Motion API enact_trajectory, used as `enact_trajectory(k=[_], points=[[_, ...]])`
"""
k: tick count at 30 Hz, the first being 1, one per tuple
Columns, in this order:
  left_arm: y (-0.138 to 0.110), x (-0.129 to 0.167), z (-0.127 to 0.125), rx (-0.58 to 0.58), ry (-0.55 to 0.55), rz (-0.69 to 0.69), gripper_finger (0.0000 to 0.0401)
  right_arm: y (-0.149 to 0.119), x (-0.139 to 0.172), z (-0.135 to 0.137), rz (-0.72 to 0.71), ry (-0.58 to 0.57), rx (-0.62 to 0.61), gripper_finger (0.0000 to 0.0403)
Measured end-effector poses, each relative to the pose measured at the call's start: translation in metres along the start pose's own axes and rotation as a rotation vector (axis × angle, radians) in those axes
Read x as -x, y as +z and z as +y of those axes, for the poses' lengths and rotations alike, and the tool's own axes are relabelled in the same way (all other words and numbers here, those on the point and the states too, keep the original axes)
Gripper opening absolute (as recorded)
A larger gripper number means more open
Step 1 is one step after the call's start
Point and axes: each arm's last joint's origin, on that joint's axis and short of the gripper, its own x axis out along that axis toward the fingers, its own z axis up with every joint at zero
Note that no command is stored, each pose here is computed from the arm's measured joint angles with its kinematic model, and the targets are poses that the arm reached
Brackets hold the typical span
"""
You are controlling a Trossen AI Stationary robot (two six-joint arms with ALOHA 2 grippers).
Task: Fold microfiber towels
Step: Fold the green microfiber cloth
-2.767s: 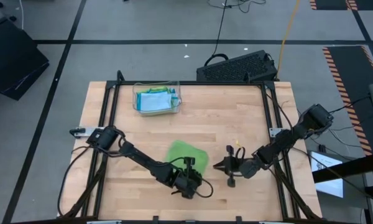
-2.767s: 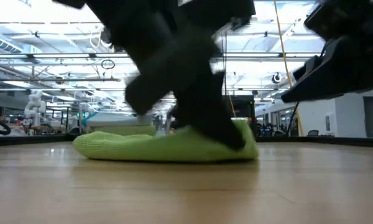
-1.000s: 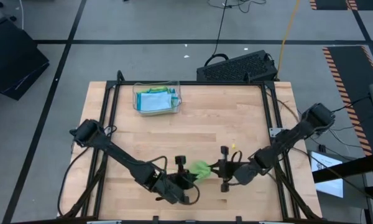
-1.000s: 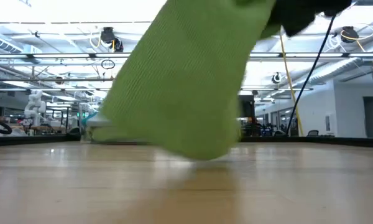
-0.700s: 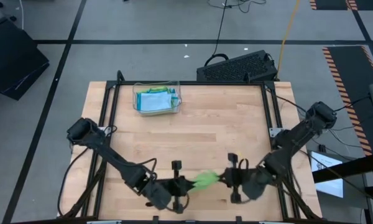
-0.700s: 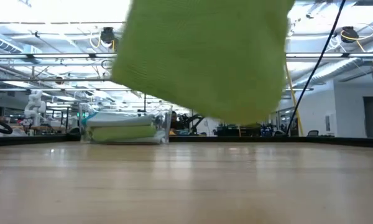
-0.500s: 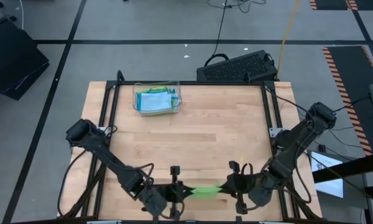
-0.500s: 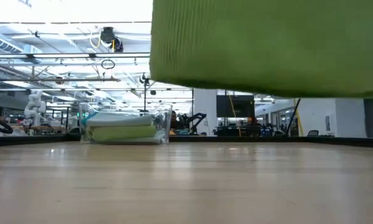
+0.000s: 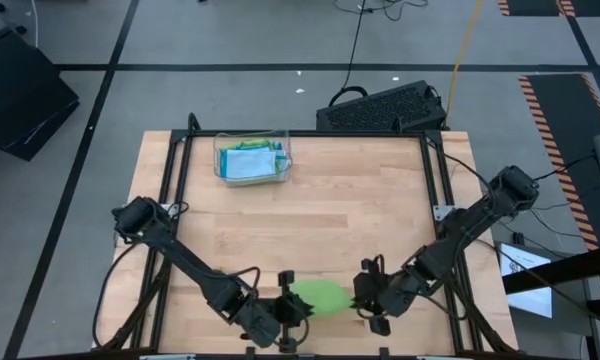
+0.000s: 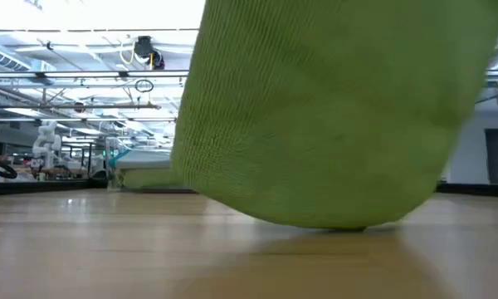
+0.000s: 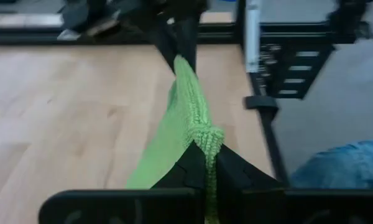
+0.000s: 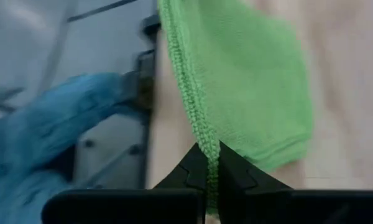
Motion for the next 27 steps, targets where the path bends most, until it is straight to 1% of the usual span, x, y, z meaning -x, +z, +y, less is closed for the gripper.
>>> enact_trajectory(k=[2,3,5,6,8,10,12,14,18,20,24,27], points=[[0.002,0.0,-0.001,-0.039,-0.019,-0.019,0.0007,0.0,-0.001,-0.003,0.017,0.018,0.008,0.0006],[0.003,-0.001,0.001,-0.065,0.001,-0.023,0.0006,0.002,-0.002,-0.007,0.021,0.001,0.016,0.0006],[0.002,-0.005,0.01,-0.109,0.09,-0.005,0.0008,0.007,-0.004,-0.02,0.038,-0.061,0.019,0.0006],[0.001,-0.007,0.017,-0.124,0.145,0.016,0.0011,0.01,-0.004,-0.029,0.042,-0.109,0.015,0.0006],[-0.001,-0.014,0.039,-0.114,0.234,0.082,0.0015,0.016,-0.005,-0.047,0.064,-0.208,-0.004,0.0006],[-0.003,-0.023,0.064,-0.065,0.295,0.167,0.0013,0.02,-0.005,-0.067,0.086,-0.298,-0.025,0.0006],[-0.009,-0.032,0.088,-0.013,0.337,0.237,0.0007,0.022,-0.008,-0.089,0.101,-0.354,-0.034,0.0006],[-0.02,-0.04,0.106,0.003,0.38,0.278,0.0006,0.024,-0.011,-0.111,0.104,-0.396,-0.039,0.0006],[-0.04,-0.05,0.137,0.024,0.454,0.334,0.0016,0.022,-0.019,-0.152,0.058,-0.438,-0.039,0.0006],[-0.05,-0.053,0.15,0.042,0.486,0.354,0.0016,0.024,-0.02,-0.165,0.025,-0.448,-0.027,0.0006],[-0.06,-0.056,0.165,0.066,0.514,0.358,0.0006,0.029,-0.019,-0.181,-0.001,-0.468,0.0,0.0006],[-0.06,-0.058,0.166,0.036,0.491,0.366,0.0014,0.033,-0.017,-0.186,-0.014,-0.473,0.015,0.0006]])
